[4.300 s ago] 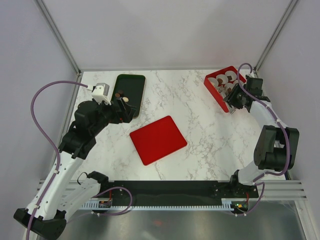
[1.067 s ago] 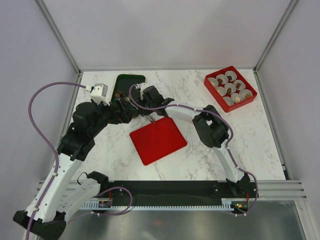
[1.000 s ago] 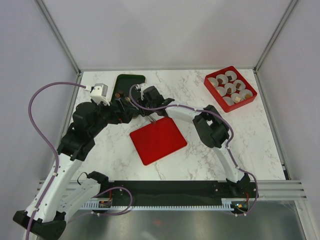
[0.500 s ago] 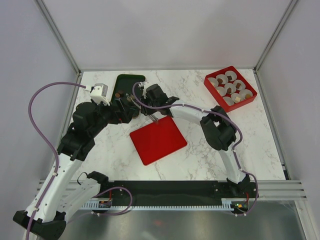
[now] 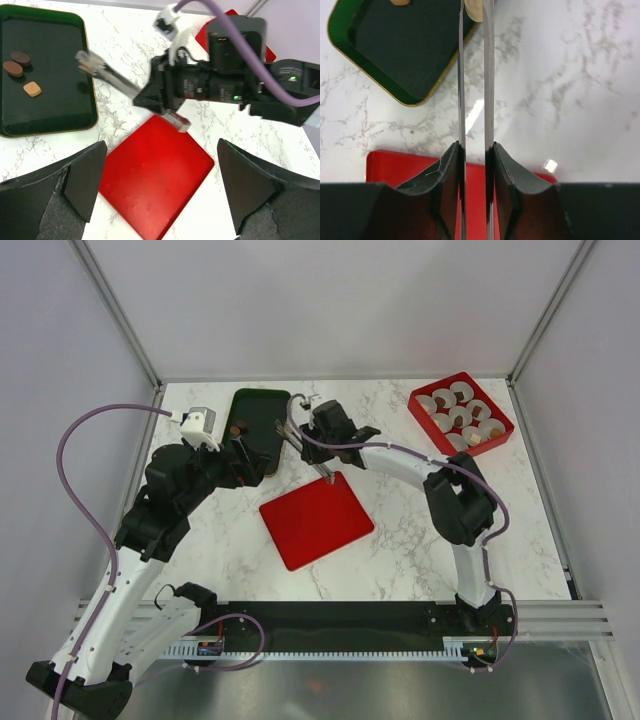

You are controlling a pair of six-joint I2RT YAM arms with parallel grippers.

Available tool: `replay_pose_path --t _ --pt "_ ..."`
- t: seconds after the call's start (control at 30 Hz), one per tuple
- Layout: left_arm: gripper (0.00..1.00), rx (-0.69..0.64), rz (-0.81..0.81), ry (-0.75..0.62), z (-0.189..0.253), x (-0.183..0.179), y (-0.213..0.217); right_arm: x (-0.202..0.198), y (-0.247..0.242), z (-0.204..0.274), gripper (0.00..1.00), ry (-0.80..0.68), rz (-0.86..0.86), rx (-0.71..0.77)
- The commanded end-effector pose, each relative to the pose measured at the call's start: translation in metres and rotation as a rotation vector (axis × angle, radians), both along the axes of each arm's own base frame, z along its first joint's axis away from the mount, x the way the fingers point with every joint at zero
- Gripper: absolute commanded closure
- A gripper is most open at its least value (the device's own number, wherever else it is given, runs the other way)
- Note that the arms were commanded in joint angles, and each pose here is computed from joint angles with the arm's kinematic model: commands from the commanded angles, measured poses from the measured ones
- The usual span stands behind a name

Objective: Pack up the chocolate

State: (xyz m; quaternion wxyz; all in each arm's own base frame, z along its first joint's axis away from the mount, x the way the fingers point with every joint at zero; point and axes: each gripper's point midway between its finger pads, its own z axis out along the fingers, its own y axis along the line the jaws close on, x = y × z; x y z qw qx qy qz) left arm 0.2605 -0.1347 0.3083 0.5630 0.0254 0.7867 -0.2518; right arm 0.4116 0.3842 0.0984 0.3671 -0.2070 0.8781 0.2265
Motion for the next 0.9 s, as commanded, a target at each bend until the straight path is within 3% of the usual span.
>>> replay_pose_path --t 0.0,0.47,0.67,0.87 --pt "0.00 -0.040 0.002 -0.036 0.013 0.002 -0.001 0.014 -0.046 0.059 0.64 -0.071 -0.125 0.055" --pt "0.00 -0.050 -0.012 -0.040 0.016 -0.001 -0.003 -0.024 -0.294 0.091 0.63 -0.044 -0.639 -0.084" --pt "0.00 -0.056 -0.020 -0.037 0.016 -0.002 -0.005 -0.045 -0.362 0.078 0.63 0.065 -0.802 -0.106" --pt "0.00 -0.061 -0.037 -0.028 0.014 -0.002 -0.008 -0.052 -0.394 0.066 0.63 0.146 -0.879 -0.058"
